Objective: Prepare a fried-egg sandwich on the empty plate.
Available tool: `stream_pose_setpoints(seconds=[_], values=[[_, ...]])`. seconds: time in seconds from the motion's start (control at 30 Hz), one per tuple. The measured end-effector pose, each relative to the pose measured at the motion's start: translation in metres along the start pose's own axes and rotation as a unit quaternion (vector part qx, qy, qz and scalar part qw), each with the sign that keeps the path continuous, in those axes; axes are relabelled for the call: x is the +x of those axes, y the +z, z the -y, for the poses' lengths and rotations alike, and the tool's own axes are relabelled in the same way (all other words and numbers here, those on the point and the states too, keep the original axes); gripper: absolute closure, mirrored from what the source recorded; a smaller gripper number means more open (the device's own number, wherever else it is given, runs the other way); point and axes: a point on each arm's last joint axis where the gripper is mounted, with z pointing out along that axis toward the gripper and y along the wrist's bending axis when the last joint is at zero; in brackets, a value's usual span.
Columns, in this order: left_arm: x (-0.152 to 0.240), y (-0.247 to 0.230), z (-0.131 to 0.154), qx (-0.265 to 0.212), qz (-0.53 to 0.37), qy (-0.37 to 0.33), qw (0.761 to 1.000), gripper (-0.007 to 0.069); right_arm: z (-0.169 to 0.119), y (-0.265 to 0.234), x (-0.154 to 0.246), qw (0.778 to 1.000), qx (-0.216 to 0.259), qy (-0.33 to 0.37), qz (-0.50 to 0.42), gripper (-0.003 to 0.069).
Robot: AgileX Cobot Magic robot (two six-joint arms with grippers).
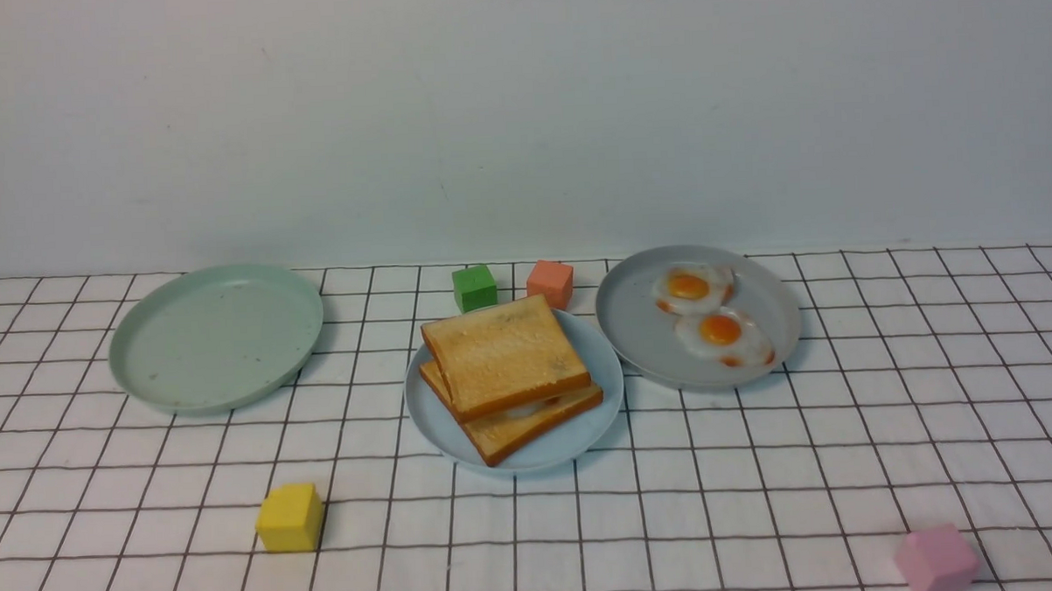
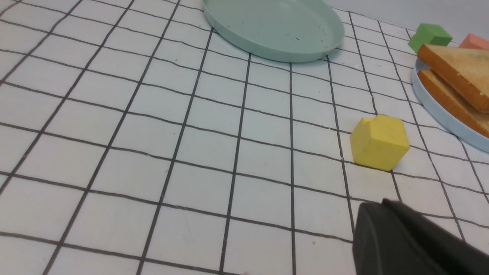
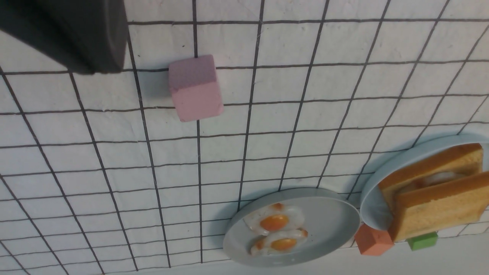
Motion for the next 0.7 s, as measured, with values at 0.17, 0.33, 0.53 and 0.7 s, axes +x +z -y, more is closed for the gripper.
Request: stream_pose_setpoints(seconds=[0.17, 0.33, 0.53, 0.7], values=[[0.0000, 0.0000, 0.0000, 0.000, 0.000, 0.000, 1.000, 0.0636, 0.0000, 0.0000, 0.0000, 1.000, 0.000, 0.000, 0.000, 0.0602], [0.0000, 0.0000, 0.0000, 0.000, 0.000, 0.000, 1.000, 0.0630, 0.0000, 0.0000, 0.0000, 1.000, 0.000, 0.000, 0.000, 0.0592], [0.0000, 0.0000, 0.0000, 0.000, 0.000, 0.000, 1.000, 0.0627, 0.0000, 0.0000, 0.0000, 1.000, 0.000, 0.000, 0.000, 0.0584], [0.0000, 0.0000, 0.0000, 0.000, 0.000, 0.000, 1.000, 0.0622, 0.0000, 0.0000, 0.0000, 1.000, 0.000, 0.000, 0.000, 0.0576]])
